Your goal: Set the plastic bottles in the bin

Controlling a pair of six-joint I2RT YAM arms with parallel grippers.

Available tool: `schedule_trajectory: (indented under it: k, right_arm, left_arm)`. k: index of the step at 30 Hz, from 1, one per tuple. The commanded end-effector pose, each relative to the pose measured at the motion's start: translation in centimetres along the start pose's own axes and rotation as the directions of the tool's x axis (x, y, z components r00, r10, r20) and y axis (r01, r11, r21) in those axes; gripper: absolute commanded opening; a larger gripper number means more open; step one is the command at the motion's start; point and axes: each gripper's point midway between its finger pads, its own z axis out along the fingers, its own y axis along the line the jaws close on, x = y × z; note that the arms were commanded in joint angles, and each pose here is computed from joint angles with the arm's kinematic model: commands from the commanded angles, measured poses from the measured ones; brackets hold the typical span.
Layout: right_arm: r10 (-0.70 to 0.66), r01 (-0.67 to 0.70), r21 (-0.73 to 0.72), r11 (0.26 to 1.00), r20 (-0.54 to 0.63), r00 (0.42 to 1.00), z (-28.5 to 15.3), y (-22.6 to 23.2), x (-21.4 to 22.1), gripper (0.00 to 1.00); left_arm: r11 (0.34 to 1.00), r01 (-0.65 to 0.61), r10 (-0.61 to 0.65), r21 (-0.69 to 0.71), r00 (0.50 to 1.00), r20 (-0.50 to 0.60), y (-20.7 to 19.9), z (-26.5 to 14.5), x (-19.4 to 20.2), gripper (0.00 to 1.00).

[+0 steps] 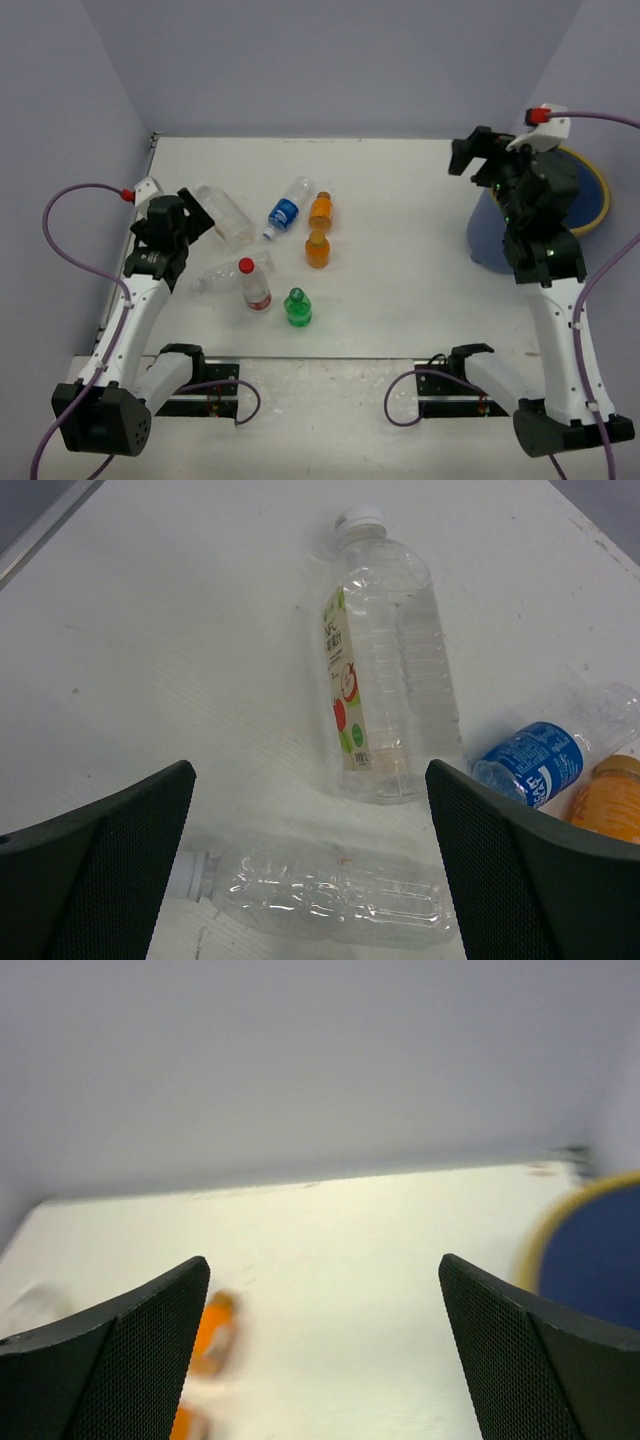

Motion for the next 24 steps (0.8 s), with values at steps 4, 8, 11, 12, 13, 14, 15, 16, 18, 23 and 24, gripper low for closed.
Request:
schedule_trajectory:
  k: [4,8,11,12,13,14,15,16,18,23,24]
  right_arm:
    - [-0.078,-0.041,-0.492,0.87,-0.218,0.973,-2.9,12.9,8.9,0.99]
    - [-0.157,-0.06,-0.605,0.794,-0.3,0.941,-3.6,18.5,15.3,0.99]
    - [-0.216,-0.06,-0.628,0.776,-0.353,0.911,-3.0,21.8,20.2,0.99]
    - [-0.237,-0.057,-0.627,0.777,-0.375,0.896,-2.5,22.6,21.7,0.99]
    - [-0.256,-0.048,-0.623,0.781,-0.39,0.884,-2.3,23.4,23.1,0.99]
    - [-0.277,-0.035,-0.603,0.797,-0.417,0.866,-1.2,24.0,24.9,0.99]
    - [-0.298,-0.01,-0.585,0.811,-0.427,0.854,-0.5,24.5,26.2,0.99]
    - [-0.32,0.014,-0.576,0.817,-0.434,0.842,0.0,25.1,27.5,0.99]
    - [-0.355,0.039,-0.578,0.815,-0.445,0.822,0.7,26.0,29.5,0.99]
    - [-0.363,0.039,-0.536,0.844,-0.514,0.777,1.6,27.7,34.4,0.98]
    - [-0.36,0.047,-0.523,0.851,-0.516,0.777,1.7,27.5,34.6,0.98]
  left_arm:
    - [0.999,0.007,-0.004,0.049,0.998,-0.065,-0.8,0.4,1.7,1.0]
    - [0.997,0.03,-0.024,0.064,0.995,-0.093,-1.1,0.8,2.6,1.0]
    - [0.997,0.037,-0.03,0.065,0.993,-0.116,-1.1,1.0,3.4,1.0]
    - [0.997,0.043,-0.035,0.061,0.992,-0.124,-1.0,1.0,3.7,1.0]
    - [0.997,0.047,-0.039,0.058,0.99,-0.134,-0.8,1.0,4.2,1.0]
    - [0.997,0.057,-0.047,0.061,0.989,-0.141,-0.8,1.0,4.4,1.0]
    - [0.996,0.073,-0.065,0.05,0.987,-0.145,-0.6,1.0,4.7,1.0]
    - [0.996,0.088,-0.082,0.033,0.985,-0.151,-0.1,1.0,5.2,1.0]
    - [0.992,0.122,-0.116,0.028,0.983,-0.145,0.0,0.8,5.4,1.0]
    - [0.985,0.169,-0.163,0.031,0.976,-0.146,0.8,0.4,6.7,1.0]
    - [0.985,0.171,-0.165,0.032,0.976,-0.143,0.8,0.4,6.7,1.0]
